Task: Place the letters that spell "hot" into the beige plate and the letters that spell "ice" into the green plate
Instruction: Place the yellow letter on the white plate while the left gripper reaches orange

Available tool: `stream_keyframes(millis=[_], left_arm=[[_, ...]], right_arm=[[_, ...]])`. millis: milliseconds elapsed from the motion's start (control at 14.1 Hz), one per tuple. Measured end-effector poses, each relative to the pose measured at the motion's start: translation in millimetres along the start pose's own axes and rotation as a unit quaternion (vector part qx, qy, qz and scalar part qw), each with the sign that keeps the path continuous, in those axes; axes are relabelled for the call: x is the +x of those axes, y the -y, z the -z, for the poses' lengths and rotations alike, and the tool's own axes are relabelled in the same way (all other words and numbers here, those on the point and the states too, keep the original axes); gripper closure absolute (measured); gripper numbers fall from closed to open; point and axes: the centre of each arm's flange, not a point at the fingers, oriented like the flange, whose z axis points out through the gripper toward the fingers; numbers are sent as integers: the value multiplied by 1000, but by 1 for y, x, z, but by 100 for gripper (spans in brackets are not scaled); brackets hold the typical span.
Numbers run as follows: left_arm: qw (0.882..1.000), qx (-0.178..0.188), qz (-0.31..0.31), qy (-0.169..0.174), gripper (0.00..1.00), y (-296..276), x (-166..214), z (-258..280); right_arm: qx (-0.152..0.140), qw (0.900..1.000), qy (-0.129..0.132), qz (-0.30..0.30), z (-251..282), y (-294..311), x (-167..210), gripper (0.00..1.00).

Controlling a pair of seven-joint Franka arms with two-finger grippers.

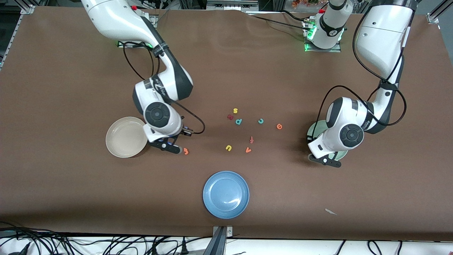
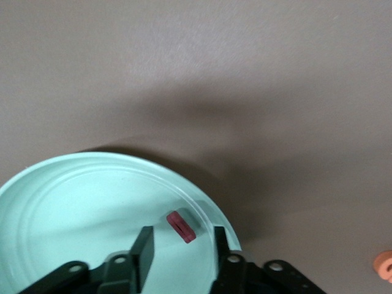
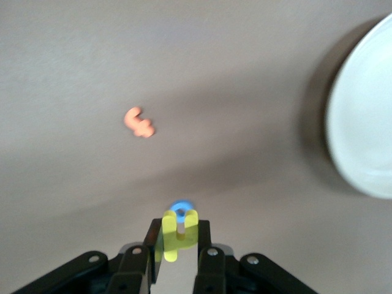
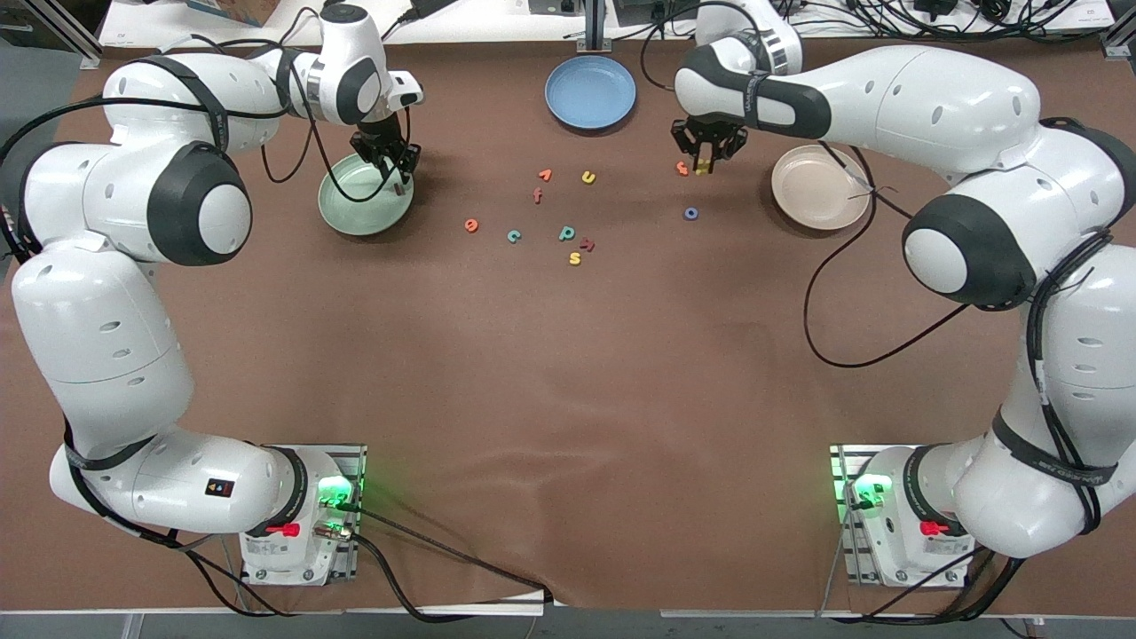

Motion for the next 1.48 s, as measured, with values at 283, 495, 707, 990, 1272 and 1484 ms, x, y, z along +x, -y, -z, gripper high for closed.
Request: stream_keyframes(millis=[283,495,707,990,1272,1484], left_arm=[[999,-7,-33,-10,9,-44,-5,45],[998,-13,-58,4,0,-79,-14,55],[997,-17,-67,22,0,-100,-23,39],[998,-12,-60,32,0,-151,-34,17],[998,-17,-57,13,4,-161,-31,-13],[998,-21,-52,8,19,-155,-29,-30]], right_arm=[[-26,998,2,57,-8,-55,29,74],[-37,995,4,94,-16,-91,42,74],[-37,991,-8,128,-23,-127,49,74],[-32,985,-41,162,-51,-182,51,74],[-24,982,-75,174,-82,-201,39,74],[0,986,-76,151,-81,-202,38,50]])
